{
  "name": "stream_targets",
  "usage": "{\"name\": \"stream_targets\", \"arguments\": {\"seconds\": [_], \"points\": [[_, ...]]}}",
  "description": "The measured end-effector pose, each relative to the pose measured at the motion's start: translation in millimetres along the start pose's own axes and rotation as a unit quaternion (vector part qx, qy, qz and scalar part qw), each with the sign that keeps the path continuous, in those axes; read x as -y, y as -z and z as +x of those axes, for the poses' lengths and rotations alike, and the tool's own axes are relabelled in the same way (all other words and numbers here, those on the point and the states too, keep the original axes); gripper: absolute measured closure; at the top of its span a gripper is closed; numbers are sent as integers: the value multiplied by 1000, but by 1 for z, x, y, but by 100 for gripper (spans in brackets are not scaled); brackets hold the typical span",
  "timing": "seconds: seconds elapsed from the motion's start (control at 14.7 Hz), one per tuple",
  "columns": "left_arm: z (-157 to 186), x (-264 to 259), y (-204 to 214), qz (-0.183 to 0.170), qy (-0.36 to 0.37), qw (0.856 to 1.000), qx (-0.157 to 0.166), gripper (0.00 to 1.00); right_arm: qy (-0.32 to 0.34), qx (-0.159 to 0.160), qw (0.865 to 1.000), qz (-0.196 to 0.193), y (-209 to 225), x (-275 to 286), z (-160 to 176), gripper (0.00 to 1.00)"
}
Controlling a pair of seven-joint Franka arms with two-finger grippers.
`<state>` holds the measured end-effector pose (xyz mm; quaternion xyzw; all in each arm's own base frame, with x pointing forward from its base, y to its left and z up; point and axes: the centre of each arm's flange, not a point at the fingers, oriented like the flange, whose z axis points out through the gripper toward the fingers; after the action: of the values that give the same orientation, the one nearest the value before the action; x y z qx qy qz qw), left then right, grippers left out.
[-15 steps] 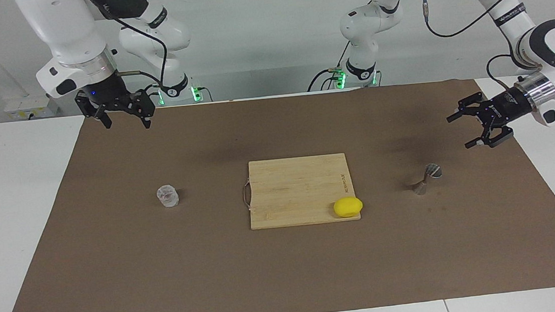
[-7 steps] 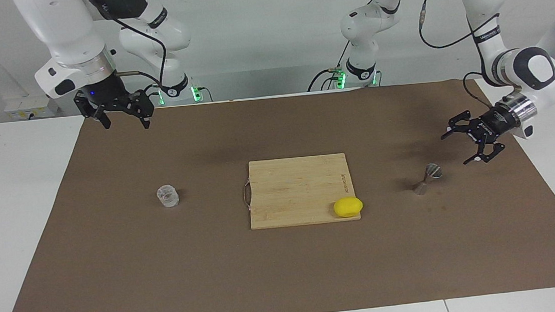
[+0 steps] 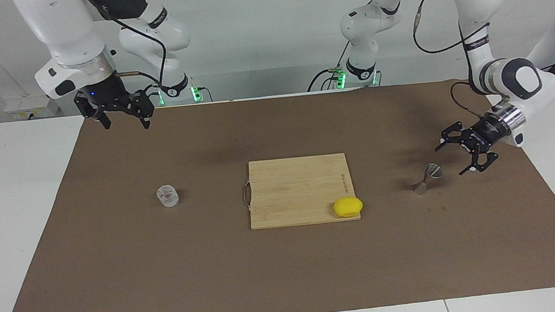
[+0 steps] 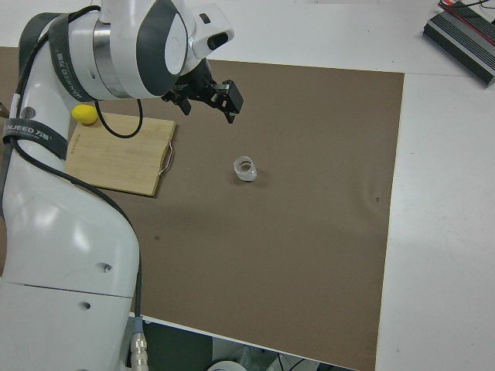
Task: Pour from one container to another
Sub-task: 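Move the left gripper onto the small metal cup and grasp it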
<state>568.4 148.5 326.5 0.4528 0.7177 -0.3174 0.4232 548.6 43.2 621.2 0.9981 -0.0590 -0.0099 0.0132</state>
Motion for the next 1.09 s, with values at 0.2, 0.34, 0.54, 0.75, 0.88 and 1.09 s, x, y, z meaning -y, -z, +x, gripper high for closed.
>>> {"name": "stream_targets", "arguments": {"seconds": [0.2,0.34,0.54,0.75,0.88,1.09], "points": [[0,0,-12,-15,5,1000,-1,0,0,0,1000,0,0,0,0,0],[0,1,-17,-19,5,1000,-3,0,0,0,1000,0,0,0,0,0],[-1,3,-25,-17,-6,1000,-8,0,0,0,1000,0,0,0,0,0],[2,6,-35,-15,-21,1000,-14,0,0,0,1000,0,0,0,0,0],[3,7,-36,-14,-23,1000,-15,0,0,0,1000,0,0,0,0,0],[3,8,-37,-15,-28,999,-14,2,0,0,1000,0,0,0,0,0]]}}
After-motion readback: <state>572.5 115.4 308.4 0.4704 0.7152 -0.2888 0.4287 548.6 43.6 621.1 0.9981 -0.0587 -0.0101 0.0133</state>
